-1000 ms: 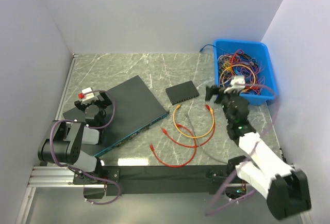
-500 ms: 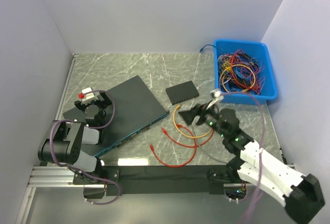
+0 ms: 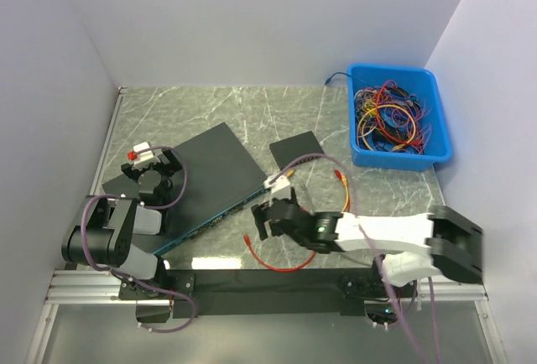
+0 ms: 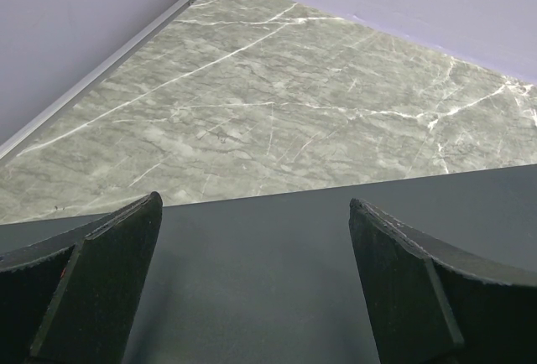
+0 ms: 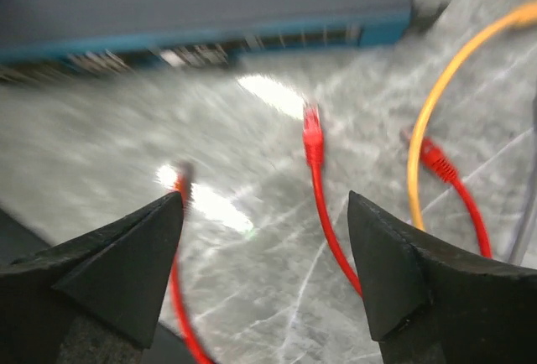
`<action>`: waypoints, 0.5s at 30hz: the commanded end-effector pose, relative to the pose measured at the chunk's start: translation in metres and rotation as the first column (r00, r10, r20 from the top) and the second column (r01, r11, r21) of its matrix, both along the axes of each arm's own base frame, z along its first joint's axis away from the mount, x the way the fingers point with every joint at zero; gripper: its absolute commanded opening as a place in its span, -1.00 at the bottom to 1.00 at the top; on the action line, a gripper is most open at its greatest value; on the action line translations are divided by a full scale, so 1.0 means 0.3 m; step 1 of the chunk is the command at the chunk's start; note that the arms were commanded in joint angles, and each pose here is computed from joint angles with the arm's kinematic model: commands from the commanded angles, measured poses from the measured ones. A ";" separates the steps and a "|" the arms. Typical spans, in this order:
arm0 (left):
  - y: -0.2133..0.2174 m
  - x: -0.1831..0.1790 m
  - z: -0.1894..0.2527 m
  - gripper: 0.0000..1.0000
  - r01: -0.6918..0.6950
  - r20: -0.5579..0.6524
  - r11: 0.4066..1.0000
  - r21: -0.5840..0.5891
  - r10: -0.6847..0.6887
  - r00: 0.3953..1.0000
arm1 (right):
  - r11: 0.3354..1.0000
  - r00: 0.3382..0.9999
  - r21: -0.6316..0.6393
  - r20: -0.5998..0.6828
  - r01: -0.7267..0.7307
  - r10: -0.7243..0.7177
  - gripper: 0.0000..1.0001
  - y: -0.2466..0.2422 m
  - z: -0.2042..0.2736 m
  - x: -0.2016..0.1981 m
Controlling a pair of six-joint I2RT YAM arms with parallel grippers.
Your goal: Insert the plug into the switch port
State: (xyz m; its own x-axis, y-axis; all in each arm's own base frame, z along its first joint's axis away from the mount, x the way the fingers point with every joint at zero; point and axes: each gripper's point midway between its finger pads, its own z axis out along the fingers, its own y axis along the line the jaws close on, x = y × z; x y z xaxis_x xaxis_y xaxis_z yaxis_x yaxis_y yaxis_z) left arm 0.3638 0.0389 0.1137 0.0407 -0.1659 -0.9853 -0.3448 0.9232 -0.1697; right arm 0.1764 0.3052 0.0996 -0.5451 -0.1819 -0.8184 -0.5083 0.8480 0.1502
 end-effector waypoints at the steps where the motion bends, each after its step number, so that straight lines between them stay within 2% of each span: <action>1: -0.011 0.021 0.055 0.99 0.015 0.053 1.000 0.003 -0.015 0.999 | 0.993 0.997 -0.098 0.004 0.071 -0.071 0.64 0.003 -0.038 0.023; 7: -0.012 0.023 0.055 0.99 0.016 0.053 1.000 0.003 -0.017 0.998 | 0.996 0.998 -0.094 -0.063 -0.008 0.002 0.46 0.098 -0.080 -0.015; 15: -0.013 0.023 0.051 0.99 0.018 0.048 1.000 0.003 -0.018 0.999 | 0.990 0.994 -0.122 -0.093 -0.066 0.055 0.34 0.184 -0.124 -0.071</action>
